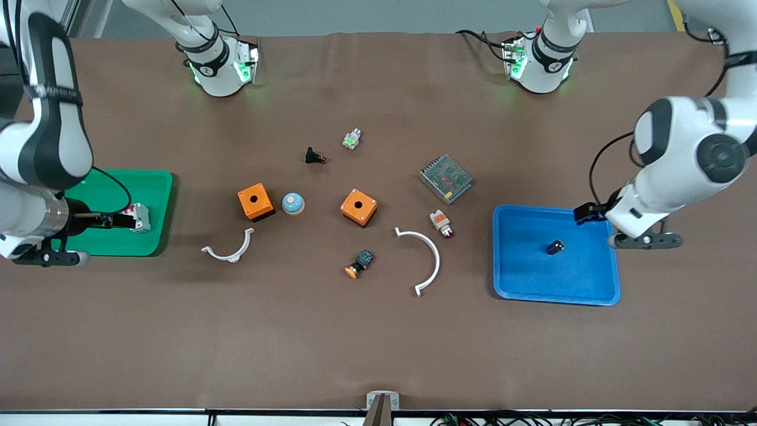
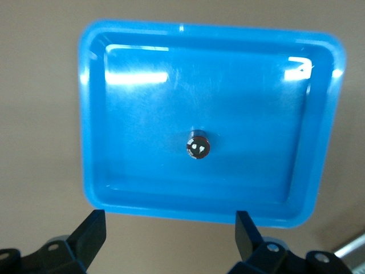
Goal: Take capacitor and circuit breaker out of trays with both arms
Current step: 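Reach the right gripper to the breaker while the left gripper reaches the capacitor, then grasp the breaker with the right gripper while the left gripper grasps the capacitor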
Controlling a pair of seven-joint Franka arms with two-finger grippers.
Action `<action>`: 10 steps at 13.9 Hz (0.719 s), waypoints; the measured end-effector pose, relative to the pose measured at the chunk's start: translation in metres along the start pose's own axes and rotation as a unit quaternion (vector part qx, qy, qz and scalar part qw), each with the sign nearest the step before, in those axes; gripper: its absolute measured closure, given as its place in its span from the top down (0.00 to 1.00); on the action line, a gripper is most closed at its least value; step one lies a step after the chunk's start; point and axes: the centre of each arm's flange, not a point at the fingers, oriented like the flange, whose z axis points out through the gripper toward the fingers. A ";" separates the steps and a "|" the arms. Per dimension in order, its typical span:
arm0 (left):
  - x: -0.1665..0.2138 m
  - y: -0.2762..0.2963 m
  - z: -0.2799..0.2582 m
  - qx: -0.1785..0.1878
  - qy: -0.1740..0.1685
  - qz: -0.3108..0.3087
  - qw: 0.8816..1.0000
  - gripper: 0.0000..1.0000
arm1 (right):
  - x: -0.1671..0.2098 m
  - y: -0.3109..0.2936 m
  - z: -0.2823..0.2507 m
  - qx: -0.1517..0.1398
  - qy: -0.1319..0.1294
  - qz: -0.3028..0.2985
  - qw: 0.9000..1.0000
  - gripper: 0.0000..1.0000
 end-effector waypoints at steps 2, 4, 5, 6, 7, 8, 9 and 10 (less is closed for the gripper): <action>0.007 0.004 0.038 -0.006 -0.002 -0.006 1.000 0.97 | 0.001 0.054 0.038 0.010 -0.003 -0.030 0.999 1.00; 0.012 0.009 0.068 -0.011 -0.003 -0.004 1.000 0.93 | -0.008 0.092 0.078 0.015 0.006 -0.052 0.998 1.00; 0.014 0.013 0.082 -0.014 -0.002 -0.001 1.000 0.84 | -0.015 0.101 0.099 0.018 0.007 -0.058 0.998 1.00; 0.016 0.018 0.095 -0.016 -0.001 0.002 1.000 0.84 | -0.022 0.104 0.119 0.022 0.002 -0.060 0.998 1.00; 0.017 0.022 0.106 -0.018 0.001 0.005 1.000 0.77 | -0.028 0.102 0.135 0.026 -0.006 -0.061 0.998 1.00; 0.019 0.024 0.114 -0.020 0.003 0.006 1.000 0.71 | -0.032 0.097 0.146 0.032 -0.015 -0.063 0.997 1.00; 0.021 0.026 0.120 -0.021 0.005 0.006 1.000 0.71 | -0.035 0.091 0.154 0.039 -0.020 -0.063 0.997 1.00; 0.023 0.026 0.123 -0.022 0.006 0.006 1.000 0.69 | -0.035 0.087 0.157 0.042 -0.022 -0.064 0.997 1.00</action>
